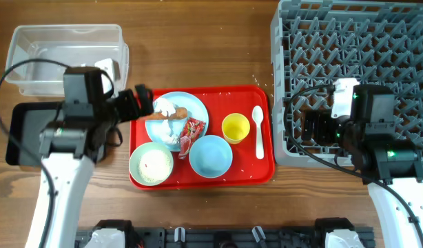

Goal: Sort waste into correct bins and load items into the dishwasher rack
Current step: 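Move the left gripper toward the tissue on the blue plate, then grasp the white tissue on the blue plate with the left gripper, then carry the tissue to the clear bin and release it, then grasp the orange carrot on the blue plate with the left gripper, then carry the carrot left and drop it onto the black tray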

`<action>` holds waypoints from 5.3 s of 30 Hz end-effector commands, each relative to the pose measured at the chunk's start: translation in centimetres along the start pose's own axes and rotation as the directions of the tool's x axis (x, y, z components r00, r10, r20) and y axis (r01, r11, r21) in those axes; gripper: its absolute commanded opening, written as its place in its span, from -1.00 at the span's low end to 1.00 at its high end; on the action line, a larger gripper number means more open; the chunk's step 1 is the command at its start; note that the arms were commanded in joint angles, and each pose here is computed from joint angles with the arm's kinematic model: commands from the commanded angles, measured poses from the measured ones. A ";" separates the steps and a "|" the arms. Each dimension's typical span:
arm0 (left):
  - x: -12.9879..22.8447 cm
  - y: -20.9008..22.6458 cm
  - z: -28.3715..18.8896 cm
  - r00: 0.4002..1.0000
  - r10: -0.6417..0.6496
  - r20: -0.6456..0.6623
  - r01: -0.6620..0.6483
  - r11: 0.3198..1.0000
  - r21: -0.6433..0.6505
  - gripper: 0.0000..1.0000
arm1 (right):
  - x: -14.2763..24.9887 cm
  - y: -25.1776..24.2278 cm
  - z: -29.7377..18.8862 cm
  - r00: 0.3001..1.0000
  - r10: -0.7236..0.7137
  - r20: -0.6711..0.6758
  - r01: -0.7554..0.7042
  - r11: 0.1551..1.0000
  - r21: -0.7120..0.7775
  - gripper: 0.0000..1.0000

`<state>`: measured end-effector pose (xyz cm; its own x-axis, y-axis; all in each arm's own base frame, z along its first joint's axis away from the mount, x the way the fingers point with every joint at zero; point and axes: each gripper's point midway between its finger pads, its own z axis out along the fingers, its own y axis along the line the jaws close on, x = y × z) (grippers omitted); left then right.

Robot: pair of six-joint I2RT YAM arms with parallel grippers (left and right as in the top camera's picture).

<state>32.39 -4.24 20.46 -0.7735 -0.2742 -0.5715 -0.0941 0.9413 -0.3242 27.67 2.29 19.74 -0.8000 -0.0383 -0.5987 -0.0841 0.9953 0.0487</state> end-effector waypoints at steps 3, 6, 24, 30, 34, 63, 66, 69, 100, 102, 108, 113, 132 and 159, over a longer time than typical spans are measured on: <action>1.4 -0.5 7.5 0.990 -0.012 -0.144 0.012 1.000 -0.006 0.97 | -0.9 0.4 -0.5 1.000 0.005 0.029 -0.004 1.000 -0.018 1.00; 3.0 -0.4 11.5 0.976 -0.002 -0.217 -0.002 1.000 -0.016 0.83 | -0.9 0.4 -0.5 1.000 0.005 0.030 -0.004 1.000 -0.018 0.99; 7.1 -0.2 17.2 0.938 0.019 -0.346 -0.032 0.999 -0.033 -0.92 | -0.9 0.4 -0.5 1.000 0.006 0.029 -0.005 1.000 -0.018 1.00; 0.4 -0.7 13.6 0.982 0.016 -0.188 -0.024 0.999 -0.040 -0.92 | -0.9 0.4 -0.5 1.000 0.004 0.030 -0.004 1.000 -0.018 0.99; -7.4 0.9 9.0 0.997 0.004 0.072 0.004 0.993 -0.116 -0.60 | -0.9 0.4 -0.5 1.000 0.005 0.030 -0.005 1.000 -0.018 0.99; -6.1 0.2 9.2 0.999 -0.028 -0.026 0.029 0.999 0.035 0.70 | -0.8 0.4 -0.5 1.000 0.005 0.027 -0.005 1.000 -0.018 0.99; -1.6 -2.7 9.3 0.984 0.024 -0.177 -0.015 0.999 0.052 0.88 | -0.8 0.4 -0.5 1.000 0.006 0.026 -0.005 1.000 -0.018 0.99; 2.0 -4.4 9.0 0.953 -0.070 -0.296 0.078 0.997 0.015 0.98 | -0.8 0.4 -0.5 1.000 0.005 0.027 -0.005 1.000 -0.018 0.99; 9.4 3.2 17.1 0.687 -0.721 -0.094 0.631 0.655 -0.416 0.06 | -0.8 0.4 -0.5 0.999 0.027 0.025 -0.026 0.999 -0.019 0.99; 9.4 3.1 17.1 0.688 -0.720 -0.096 0.629 0.657 -0.415 -0.06 | -0.8 0.4 -0.5 0.999 0.027 0.025 -0.026 0.999 -0.019 0.99; 9.1 3.1 17.3 0.693 -0.716 -0.090 0.631 0.662 -0.404 -0.54 | -0.8 0.4 -0.5 0.999 0.027 0.024 -0.026 0.999 -0.019 1.00; 7.3 2.1 16.3 0.718 -0.691 -0.082 0.632 0.696 -0.340 -0.72 | -0.8 0.4 -0.5 0.999 0.027 0.025 -0.026 0.999 -0.019 0.99; 3.5 16.8 0.5 0.712 -0.644 0.281 0.668 0.497 -0.553 -0.92 | -0.8 0.4 -0.5 0.999 0.025 0.024 -0.025 1.000 -0.018 0.99; -1.2 15.1 3.9 0.779 -0.624 0.065 0.619 0.748 -0.241 0.06 | -0.7 0.4 -0.5 0.999 0.027 0.021 -0.027 0.999 -0.018 1.00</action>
<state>31.25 16.22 10.80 -0.2776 -0.9061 -0.3191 -0.8882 0.3687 -0.2742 27.59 2.36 19.69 -0.8035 -0.0232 -0.5948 -0.0741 0.9954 0.0613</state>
